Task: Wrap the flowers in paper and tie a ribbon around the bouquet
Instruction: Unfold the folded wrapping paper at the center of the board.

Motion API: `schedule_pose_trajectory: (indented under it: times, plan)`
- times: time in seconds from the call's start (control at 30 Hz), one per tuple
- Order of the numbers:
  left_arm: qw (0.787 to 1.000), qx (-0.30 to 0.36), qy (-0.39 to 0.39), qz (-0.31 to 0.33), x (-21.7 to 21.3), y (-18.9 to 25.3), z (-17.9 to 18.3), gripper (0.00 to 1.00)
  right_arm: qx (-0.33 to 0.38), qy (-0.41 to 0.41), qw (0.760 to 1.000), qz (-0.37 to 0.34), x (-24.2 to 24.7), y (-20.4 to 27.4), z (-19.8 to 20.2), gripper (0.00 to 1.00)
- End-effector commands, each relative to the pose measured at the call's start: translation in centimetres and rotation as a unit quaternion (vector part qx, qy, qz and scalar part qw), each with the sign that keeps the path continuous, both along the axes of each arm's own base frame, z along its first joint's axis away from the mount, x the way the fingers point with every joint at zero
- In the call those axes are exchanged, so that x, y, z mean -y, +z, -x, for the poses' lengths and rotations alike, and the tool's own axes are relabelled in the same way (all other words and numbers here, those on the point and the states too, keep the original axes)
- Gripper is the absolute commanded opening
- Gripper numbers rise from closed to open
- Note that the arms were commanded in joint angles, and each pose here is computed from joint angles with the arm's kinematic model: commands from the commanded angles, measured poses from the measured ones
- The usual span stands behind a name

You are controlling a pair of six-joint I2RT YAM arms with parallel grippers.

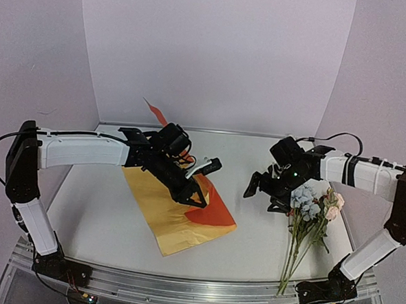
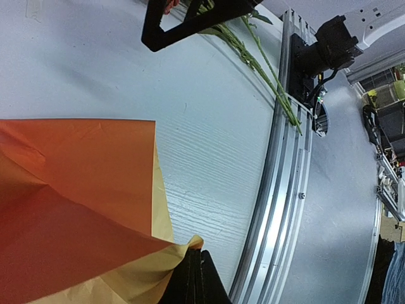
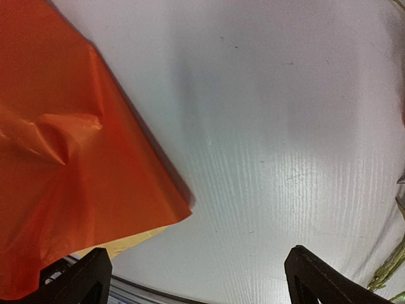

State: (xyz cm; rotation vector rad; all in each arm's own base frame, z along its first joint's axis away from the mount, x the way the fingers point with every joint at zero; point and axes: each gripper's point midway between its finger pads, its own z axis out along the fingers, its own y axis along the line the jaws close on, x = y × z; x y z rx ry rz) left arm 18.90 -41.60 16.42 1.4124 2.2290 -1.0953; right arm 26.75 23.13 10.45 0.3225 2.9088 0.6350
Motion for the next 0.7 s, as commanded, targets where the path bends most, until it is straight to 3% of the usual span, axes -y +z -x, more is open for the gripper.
schedule_pose_trajectory:
  times: [0.0, 0.37, 0.67]
  plan:
    - [0.998, 0.015, -0.027, 0.046, 0.2, 2.9, 1.2, 0.00, 0.047, 0.032, 0.995, -0.078, -4.0, 5.4, -2.9, 0.98]
    - [0.995, -0.017, -0.070, 0.067, -1.5, 4.8, 4.7, 0.00, 0.044, 0.031, 0.973, -0.224, -14.0, 11.4, -9.6, 0.98]
    - [0.989, -0.042, -0.127, 0.065, -3.5, 7.1, 7.7, 0.00, 0.063, 0.048, 0.962, -0.262, -19.0, 13.2, -10.9, 0.98]
